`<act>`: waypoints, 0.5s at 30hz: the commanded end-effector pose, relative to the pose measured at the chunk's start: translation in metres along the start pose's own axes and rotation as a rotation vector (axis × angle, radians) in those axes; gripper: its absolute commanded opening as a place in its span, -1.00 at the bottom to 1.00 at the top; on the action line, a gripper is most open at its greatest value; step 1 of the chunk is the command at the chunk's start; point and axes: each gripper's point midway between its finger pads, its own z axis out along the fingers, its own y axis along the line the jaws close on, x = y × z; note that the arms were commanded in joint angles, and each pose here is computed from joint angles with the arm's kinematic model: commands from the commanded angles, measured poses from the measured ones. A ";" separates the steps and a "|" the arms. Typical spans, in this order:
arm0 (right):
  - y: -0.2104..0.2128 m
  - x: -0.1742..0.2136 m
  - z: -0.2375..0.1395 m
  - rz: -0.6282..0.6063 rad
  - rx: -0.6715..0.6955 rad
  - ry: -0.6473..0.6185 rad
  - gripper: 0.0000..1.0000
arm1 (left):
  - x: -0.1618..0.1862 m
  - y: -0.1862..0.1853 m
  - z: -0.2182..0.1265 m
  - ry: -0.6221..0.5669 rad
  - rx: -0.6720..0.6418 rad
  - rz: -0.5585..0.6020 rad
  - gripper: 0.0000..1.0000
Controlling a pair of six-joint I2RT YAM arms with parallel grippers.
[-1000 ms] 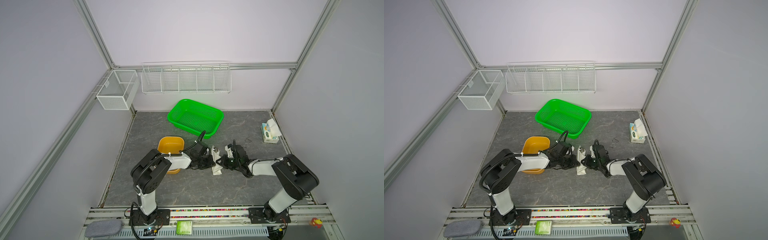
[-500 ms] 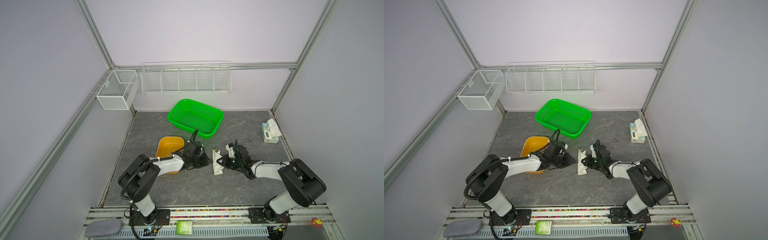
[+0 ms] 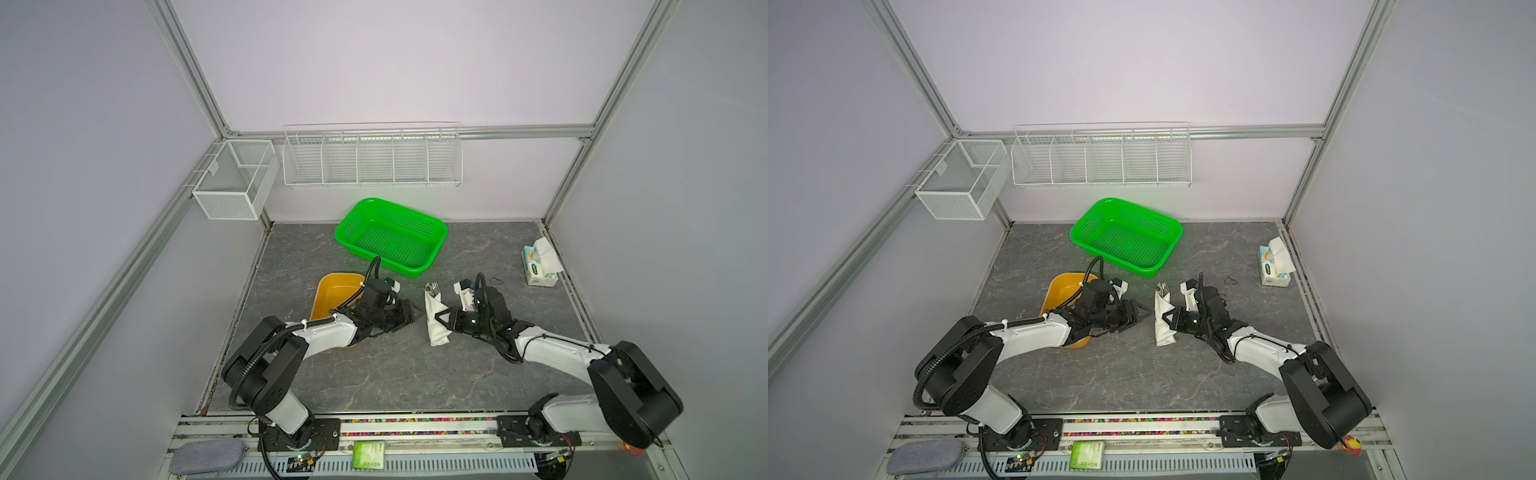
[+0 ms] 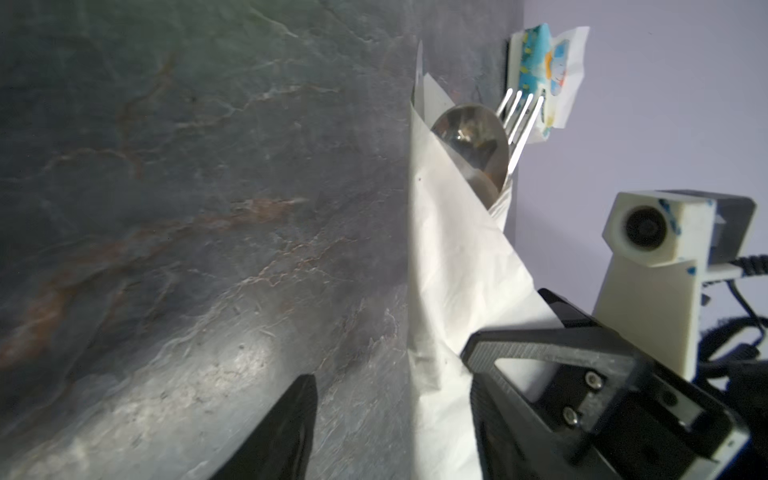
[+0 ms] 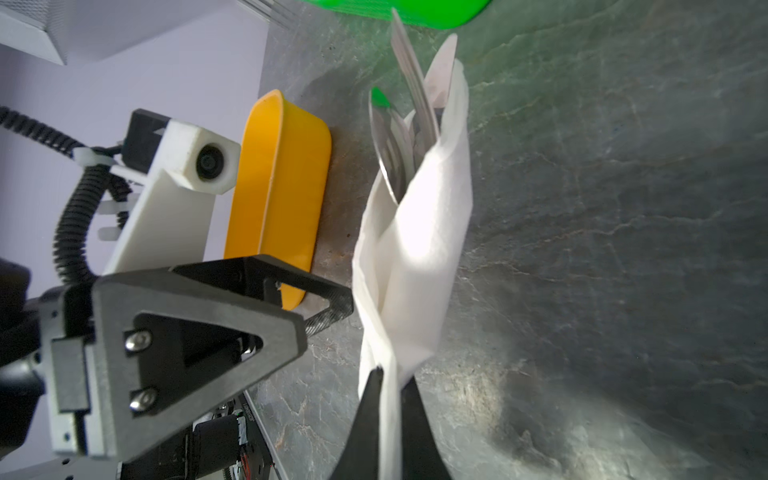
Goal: Place the utensils on the paper napkin and roll it up
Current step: 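Lift the wrapped cutlery bundle upright with both grippers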
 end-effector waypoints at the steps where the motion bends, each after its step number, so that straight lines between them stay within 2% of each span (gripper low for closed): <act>1: 0.037 -0.019 -0.015 -0.098 -0.086 -0.033 -0.87 | -0.018 -0.050 -0.016 -0.040 0.231 0.028 0.31; 7: 0.077 -0.036 -0.034 -0.160 -0.169 -0.054 -0.87 | -0.027 -0.082 -0.027 -0.035 0.391 0.039 0.43; 15: 0.106 -0.047 -0.050 -0.191 -0.244 -0.078 -0.87 | -0.030 -0.117 -0.040 -0.025 0.597 0.042 0.45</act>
